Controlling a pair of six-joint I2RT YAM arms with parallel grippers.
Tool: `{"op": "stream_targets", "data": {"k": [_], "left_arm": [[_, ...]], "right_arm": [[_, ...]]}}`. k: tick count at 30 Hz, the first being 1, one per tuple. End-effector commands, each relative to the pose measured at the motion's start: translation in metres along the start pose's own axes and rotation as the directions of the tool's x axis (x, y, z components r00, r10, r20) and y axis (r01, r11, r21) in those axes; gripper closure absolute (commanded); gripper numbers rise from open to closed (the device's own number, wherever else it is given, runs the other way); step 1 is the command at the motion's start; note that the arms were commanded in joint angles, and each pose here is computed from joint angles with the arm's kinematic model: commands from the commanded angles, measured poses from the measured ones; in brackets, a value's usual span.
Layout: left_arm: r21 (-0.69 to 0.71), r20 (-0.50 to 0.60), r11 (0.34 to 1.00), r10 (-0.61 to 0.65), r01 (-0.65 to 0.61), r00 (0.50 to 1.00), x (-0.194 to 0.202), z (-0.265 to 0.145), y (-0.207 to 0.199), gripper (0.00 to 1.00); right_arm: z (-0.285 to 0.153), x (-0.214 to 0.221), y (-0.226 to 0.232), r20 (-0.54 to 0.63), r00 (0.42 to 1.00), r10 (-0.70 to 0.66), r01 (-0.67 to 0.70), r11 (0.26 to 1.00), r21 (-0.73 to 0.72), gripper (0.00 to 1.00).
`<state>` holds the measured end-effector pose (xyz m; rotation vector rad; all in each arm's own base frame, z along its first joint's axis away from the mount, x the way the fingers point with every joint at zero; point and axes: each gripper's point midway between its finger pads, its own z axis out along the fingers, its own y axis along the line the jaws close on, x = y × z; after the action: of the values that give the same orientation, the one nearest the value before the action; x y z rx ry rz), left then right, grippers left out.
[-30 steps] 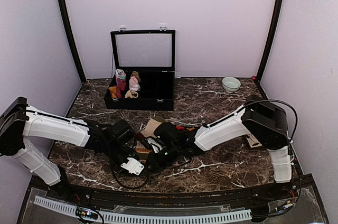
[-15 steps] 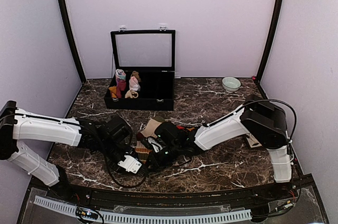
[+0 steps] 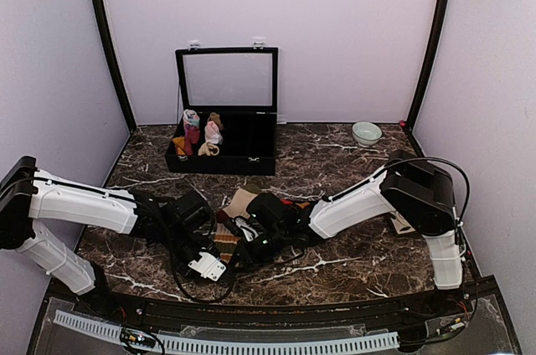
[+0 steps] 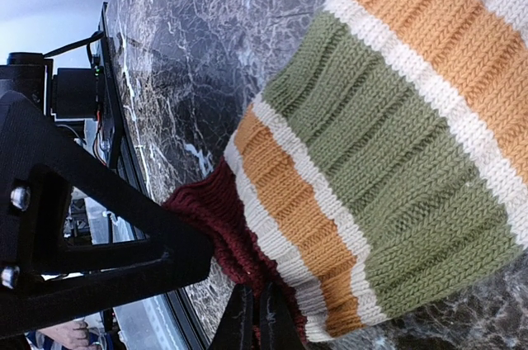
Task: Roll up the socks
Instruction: Roll the sock at the center of the board.
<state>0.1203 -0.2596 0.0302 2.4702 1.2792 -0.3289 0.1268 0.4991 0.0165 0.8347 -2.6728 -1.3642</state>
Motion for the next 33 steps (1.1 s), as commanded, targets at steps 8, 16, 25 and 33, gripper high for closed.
{"op": "stream_targets", "data": {"k": [8, 16, 25, 33], "left_arm": [[0.02, -0.053, 0.999, -0.036, 0.037, 0.998, 0.018, 0.008, -0.004, 0.6], [0.028, -0.063, 0.997, -0.07, 0.072, 0.996, 0.026, 0.013, -0.007, 0.69], [0.025, -0.099, 0.993, -0.112, 0.115, 0.989, 0.041, 0.025, -0.009, 0.76], [0.046, -0.115, 0.987, -0.148, 0.154, 0.982, 0.047, 0.028, -0.017, 0.93]], "right_arm": [[0.005, 0.046, -0.065, -0.095, 0.984, 0.153, -0.133, 0.972, 0.192, 1.0], [0.004, 0.045, -0.064, -0.095, 0.984, 0.151, -0.131, 0.973, 0.19, 1.0], [0.0, 0.052, -0.066, -0.101, 0.983, 0.151, -0.129, 0.972, 0.196, 1.0], [-0.006, 0.048, -0.06, -0.076, 0.989, 0.131, -0.115, 0.975, 0.188, 0.92]]}}
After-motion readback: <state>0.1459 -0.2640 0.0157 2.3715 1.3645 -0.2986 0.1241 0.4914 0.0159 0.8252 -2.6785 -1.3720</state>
